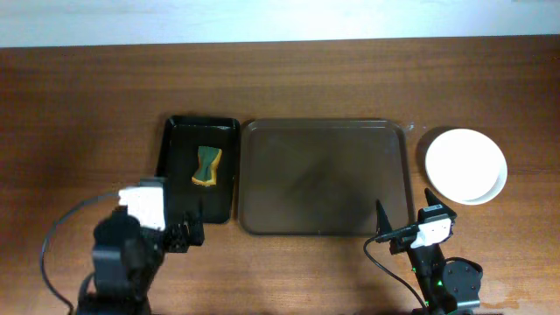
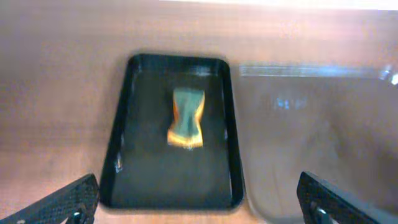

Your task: Clean dirty plates on tray and stack at the side

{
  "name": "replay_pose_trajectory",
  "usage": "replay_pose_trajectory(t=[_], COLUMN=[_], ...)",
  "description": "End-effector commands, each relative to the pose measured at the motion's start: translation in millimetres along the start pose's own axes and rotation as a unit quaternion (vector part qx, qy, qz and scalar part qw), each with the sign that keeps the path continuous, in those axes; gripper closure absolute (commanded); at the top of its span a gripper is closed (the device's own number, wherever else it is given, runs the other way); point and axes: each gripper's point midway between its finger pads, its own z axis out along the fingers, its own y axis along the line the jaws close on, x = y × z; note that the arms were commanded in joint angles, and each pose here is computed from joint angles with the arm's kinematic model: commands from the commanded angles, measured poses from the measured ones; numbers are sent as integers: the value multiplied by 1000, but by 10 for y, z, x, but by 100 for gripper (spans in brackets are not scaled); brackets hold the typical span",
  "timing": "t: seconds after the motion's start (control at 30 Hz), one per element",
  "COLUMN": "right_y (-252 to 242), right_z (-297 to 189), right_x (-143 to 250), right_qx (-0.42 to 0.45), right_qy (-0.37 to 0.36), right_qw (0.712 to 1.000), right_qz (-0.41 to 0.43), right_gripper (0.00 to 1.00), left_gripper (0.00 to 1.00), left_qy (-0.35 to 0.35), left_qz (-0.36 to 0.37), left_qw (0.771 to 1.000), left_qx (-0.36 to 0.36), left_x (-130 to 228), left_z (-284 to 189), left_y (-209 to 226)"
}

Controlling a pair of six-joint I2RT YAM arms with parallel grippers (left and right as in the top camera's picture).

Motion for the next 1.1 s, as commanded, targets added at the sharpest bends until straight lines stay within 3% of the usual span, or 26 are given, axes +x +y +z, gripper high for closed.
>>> replay_pose_trajectory(t=[0.0, 0.17, 0.23, 0.37, 0.53, 1.07], right_y=[-22, -22, -22, -22, -22, -22], right_z=[-3, -3, -3, -3, -3, -3], right_x=[17, 17, 17, 17, 17, 17], right_qx=[5, 5, 5, 5, 5, 5], right_qy=[1, 1, 1, 1, 1, 1], right_qw=[1000, 1000, 1000, 1000, 1000, 1000], right_qz=[-3, -3, -3, -3, -3, -3], right_gripper=[2, 2, 2, 2, 2, 2], left_gripper=[0, 0, 0, 0, 0, 0], left_qy=[-74, -216, -295, -363, -251, -250], left_qz=[12, 18, 21, 18, 12, 12], left_qw=[997, 976, 955, 932, 968, 968], left_qx=[-10, 1, 6, -3, -7, -7], left_x=[123, 107, 6, -67, 396, 399], left_z=[34, 78, 42, 2, 335, 337], left_y=[75, 75, 71, 116, 160, 159])
